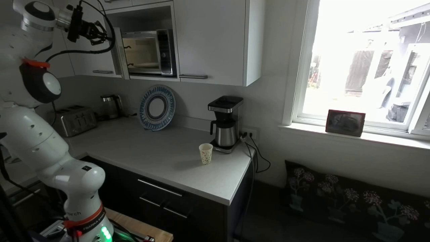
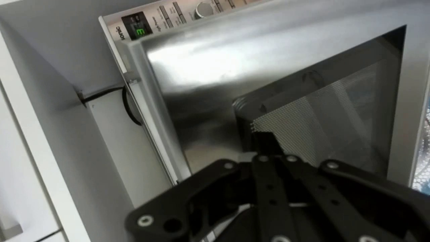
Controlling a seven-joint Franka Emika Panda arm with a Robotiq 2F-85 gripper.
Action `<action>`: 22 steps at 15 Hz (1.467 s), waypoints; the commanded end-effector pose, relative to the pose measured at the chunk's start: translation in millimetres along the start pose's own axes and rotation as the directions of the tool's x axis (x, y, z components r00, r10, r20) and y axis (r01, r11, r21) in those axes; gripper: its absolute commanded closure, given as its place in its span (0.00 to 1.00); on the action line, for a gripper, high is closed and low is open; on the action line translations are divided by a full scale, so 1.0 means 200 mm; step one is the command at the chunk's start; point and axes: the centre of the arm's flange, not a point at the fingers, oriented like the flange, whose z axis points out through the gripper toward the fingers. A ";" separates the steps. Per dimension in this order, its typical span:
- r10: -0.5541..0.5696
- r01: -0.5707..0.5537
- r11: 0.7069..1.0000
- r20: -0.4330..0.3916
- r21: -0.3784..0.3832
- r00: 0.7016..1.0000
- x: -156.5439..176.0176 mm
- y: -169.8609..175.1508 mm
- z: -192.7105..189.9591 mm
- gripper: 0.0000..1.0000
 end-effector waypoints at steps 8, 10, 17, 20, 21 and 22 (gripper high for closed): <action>0.140 -0.140 0.990 0.035 0.009 0.990 0.00 0.02 0.19 0.99; 0.143 -0.143 0.990 0.049 0.001 0.989 0.01 0.02 0.23 1.00; 0.270 -0.260 0.960 0.094 -0.109 0.958 0.06 0.03 0.61 1.00; 0.342 -0.333 0.936 0.074 -0.118 0.937 0.09 0.04 0.73 1.00; 0.362 -0.353 0.929 0.068 -0.114 0.930 0.10 0.04 0.75 1.00; 0.384 -0.377 0.919 0.057 -0.114 0.921 0.10 0.04 0.78 1.00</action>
